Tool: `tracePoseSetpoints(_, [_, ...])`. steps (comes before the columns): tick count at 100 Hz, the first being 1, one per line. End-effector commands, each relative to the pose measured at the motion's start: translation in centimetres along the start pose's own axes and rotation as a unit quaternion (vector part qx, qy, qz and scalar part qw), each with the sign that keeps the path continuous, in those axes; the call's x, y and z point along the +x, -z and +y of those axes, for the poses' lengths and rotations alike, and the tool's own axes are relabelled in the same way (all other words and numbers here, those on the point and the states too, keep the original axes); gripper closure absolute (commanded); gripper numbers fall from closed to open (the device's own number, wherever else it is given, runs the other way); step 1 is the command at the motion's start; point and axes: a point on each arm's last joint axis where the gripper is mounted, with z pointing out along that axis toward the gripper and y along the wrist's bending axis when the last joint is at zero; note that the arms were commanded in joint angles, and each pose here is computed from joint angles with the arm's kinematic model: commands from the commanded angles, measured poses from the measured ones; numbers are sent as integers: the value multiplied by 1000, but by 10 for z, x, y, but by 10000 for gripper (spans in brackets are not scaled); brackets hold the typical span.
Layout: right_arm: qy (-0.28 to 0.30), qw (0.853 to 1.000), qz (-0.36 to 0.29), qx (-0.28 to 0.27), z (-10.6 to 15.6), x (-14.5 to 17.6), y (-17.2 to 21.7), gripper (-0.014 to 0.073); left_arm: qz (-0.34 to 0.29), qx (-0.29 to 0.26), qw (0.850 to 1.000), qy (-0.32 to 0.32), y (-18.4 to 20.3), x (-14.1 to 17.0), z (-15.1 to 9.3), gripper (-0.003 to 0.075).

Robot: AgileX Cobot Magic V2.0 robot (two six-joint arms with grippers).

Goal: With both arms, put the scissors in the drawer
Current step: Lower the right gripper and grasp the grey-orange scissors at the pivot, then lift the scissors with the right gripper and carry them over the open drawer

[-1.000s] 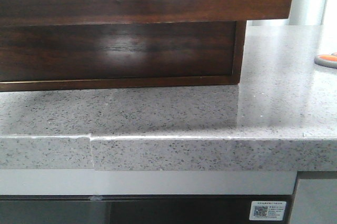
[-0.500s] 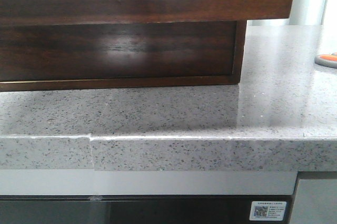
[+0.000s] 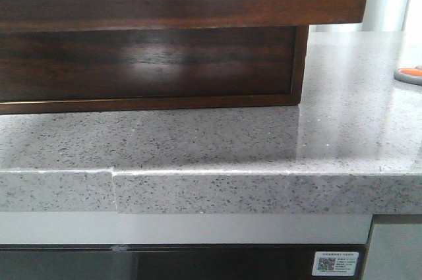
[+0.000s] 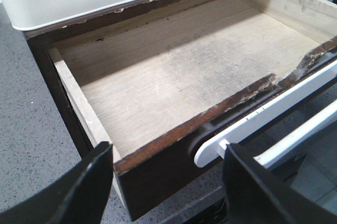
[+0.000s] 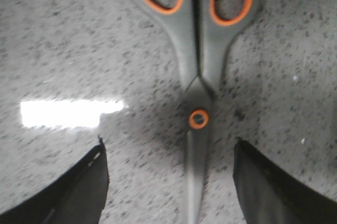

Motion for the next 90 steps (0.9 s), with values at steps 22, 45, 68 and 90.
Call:
tracePoseSetpoints(22, [11, 1000, -4, 1, -5, -10, -5, 158, -51, -2, 999, 10, 3, -16, 1, 293])
tracePoseSetpoints(45, [15, 1000, 9, 1, -6, -11, -15, 225, -51, -2, 999, 10, 3, -16, 1, 293])
tracePoseSetpoints(68, [20, 999, 25, -2, -7, -10, -20, 312, -51, -2, 999, 10, 3, -16, 1, 293])
tracePoseSetpoints(90, [20, 999, 28, -2, -7, -10, -21, 429, -51, -2, 999, 10, 3, -16, 1, 293])
